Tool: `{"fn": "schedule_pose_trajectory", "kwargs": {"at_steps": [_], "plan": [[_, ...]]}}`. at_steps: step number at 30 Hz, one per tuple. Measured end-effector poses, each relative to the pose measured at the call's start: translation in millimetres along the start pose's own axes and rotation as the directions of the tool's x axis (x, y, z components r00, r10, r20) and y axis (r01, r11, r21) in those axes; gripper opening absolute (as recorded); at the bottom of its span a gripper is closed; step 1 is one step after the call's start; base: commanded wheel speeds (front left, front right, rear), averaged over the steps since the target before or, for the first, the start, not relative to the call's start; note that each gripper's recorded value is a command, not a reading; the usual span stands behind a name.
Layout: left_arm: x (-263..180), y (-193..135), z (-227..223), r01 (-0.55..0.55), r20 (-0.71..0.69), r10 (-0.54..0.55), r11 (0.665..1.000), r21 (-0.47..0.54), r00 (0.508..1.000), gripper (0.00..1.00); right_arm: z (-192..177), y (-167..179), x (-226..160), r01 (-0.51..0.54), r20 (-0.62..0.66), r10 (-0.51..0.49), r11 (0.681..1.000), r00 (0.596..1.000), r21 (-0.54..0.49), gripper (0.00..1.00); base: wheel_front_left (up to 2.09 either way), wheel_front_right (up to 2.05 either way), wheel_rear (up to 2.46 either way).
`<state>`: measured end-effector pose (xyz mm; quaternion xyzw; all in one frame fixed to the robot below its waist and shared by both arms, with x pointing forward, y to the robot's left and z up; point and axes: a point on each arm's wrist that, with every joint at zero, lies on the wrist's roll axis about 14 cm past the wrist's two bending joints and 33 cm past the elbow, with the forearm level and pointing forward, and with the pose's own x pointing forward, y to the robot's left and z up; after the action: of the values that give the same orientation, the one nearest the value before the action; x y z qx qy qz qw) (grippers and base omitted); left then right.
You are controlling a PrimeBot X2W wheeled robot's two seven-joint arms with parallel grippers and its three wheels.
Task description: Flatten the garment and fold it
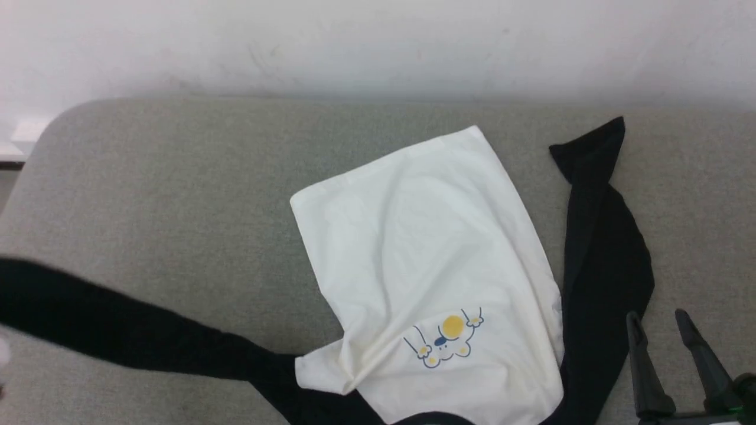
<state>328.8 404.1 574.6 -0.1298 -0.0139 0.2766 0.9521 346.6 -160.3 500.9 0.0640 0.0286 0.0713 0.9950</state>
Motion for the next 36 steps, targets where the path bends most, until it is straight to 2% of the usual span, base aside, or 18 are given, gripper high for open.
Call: {"fn": "schedule_pose_trajectory", "kwargs": {"at_steps": [4, 7, 11, 14, 17, 20, 24, 27, 29, 32, 36], "plan": [[-31, 43, 3, -0.13, 0.026, 0.132, 0.989, -0.068, 0.991, 0.0, 2, 0, -11, 0.005, 0.012, -0.005, 1.0, 1.0, 0.011, 1.0, 0.0, 0.0, 0.0], [-52, 63, -1, -0.183, 0.019, 0.185, 0.979, -0.091, 0.982, 0.0, 3, -1, -17, 0.008, 0.022, -0.008, 1.0, 1.0, 0.017, 1.0, 0.0, 0.0, 0.0], [-68, 71, -2, -0.194, 0.015, 0.196, 0.976, -0.101, 0.98, 0.0, 7, 1, -21, 0.001, 0.037, -0.002, 1.0, 0.999, 0.019, 1.0, 0.0, 0.0, 0.0], [-71, 65, 4, -0.168, 0.035, 0.173, 0.98, -0.104, 0.984, 0.0, 9, 4, -20, -0.011, 0.045, 0.01, 1.0, 0.999, 0.02, 1.0, 0.0, 0.0, 0.0], [-68, 44, 12, -0.101, 0.06, 0.106, 0.992, -0.072, 0.993, 0.0, 10, 5, -19, -0.015, 0.048, 0.014, 1.0, 0.999, 0.019, 1.0, 0.0, 0.0, 0.0], [-60, 0, 27, 0.024, 0.097, -0.019, 0.998, -0.052, 0.995, 0.0, 12, 0, -20, 0.001, 0.054, -0.002, 1.0, 0.999, 0.015, 1.0, 0.0, 0.0, 0.0], [-57, -72, 43, 0.226, 0.135, -0.222, 0.974, -0.019, 0.966, 0.0, 20, -13, -21, 0.042, 0.078, -0.042, 0.999, 0.996, 0.001, 1.0, 0.0, 0.0, 0.0], [-64, -129, 45, 0.384, 0.125, -0.384, 0.923, 0.025, 0.915, 0.0, 27, -26, -24, 0.081, 0.097, -0.08, 0.997, 0.992, -0.011, 1.0, 0.0, 0.0, 0.0], [-72, -168, 38, 0.495, 0.093, -0.497, 0.868, 0.045, 0.863, 0.0, 30, -33, -26, 0.105, 0.102, -0.102, 0.994, 0.989, -0.018, 1.0, 0.0, 0.0, 0.0], [-93, -226, 21, 0.648, 0.029, -0.65, 0.759, 0.067, 0.759, 0.0, 31, -41, -27, 0.13, 0.1, -0.127, 0.991, 0.987, -0.023, 1.0, 0.0, 0.0, 0.0], [-133, -290, -22, 0.81, -0.107, -0.803, 0.583, 0.058, 0.586, 0.0, 30, -47, -28, 0.15, 0.095, -0.147, 0.988, 0.985, -0.027, 1.0, 0.0, 0.0, 0.0]]}}
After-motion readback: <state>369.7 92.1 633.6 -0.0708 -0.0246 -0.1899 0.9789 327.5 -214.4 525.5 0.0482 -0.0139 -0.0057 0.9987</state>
